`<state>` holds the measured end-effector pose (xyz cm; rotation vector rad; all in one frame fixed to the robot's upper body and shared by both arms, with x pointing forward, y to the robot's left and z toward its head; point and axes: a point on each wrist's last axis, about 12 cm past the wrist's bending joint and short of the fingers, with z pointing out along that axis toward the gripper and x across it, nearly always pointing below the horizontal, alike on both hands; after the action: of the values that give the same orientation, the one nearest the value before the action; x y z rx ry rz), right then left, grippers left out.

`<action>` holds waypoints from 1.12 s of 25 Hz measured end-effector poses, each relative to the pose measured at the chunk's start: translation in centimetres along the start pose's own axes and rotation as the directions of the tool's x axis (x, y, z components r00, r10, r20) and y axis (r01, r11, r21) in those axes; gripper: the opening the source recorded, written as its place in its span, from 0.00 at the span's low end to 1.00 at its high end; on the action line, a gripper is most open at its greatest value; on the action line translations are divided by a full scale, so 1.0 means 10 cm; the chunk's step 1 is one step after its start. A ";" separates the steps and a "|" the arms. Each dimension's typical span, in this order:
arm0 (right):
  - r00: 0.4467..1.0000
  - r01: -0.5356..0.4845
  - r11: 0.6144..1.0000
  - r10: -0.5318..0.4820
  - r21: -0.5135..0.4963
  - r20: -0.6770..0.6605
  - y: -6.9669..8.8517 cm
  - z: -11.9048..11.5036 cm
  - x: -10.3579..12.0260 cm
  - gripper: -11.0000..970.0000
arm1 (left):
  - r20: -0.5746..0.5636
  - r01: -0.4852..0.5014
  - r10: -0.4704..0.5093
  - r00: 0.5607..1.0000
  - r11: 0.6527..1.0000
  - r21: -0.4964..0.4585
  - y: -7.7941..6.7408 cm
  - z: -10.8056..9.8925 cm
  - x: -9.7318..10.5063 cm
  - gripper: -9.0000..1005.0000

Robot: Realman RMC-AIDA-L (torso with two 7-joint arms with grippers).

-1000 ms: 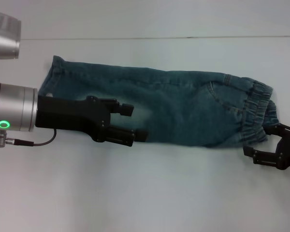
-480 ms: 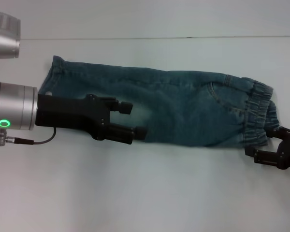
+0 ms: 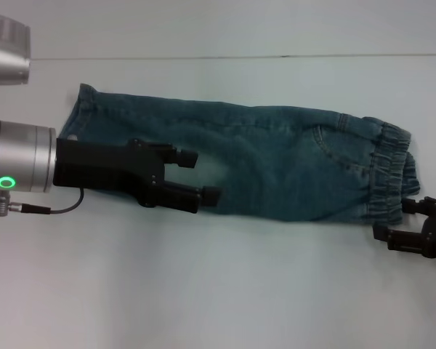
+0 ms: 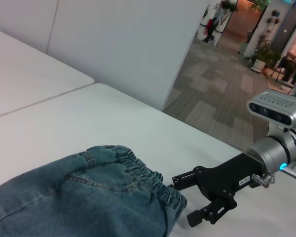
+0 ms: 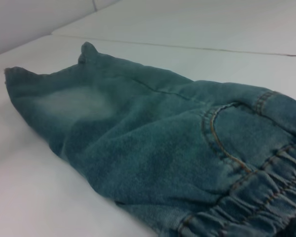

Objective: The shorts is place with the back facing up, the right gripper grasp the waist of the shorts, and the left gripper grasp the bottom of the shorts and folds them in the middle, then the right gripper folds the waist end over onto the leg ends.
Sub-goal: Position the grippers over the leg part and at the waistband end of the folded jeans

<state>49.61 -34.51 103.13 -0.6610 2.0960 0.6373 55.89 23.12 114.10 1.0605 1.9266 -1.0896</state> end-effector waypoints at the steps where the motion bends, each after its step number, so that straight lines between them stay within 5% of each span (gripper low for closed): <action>1: 1.000 -0.004 1.000 0.004 0.001 -0.001 0.00 -0.01 0.00 0.90 | 0.000 0.000 0.000 1.000 1.000 -0.001 0.00 0.00 0.00 0.93; 20: 0.997 0.071 0.997 -0.072 -0.045 -0.031 0.02 0.04 -0.11 0.89 | 0.001 -0.008 0.008 1.000 1.000 0.000 0.00 0.01 -0.02 0.93; 28: 0.983 0.185 0.981 -0.186 -0.060 -0.009 0.05 0.02 -0.04 0.89 | 0.005 -0.022 0.022 1.000 1.000 0.009 -0.01 0.04 -0.01 0.93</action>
<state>49.58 -33.94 103.49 -0.8851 2.0064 0.5924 55.90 22.63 114.08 1.0811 1.9035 -1.0883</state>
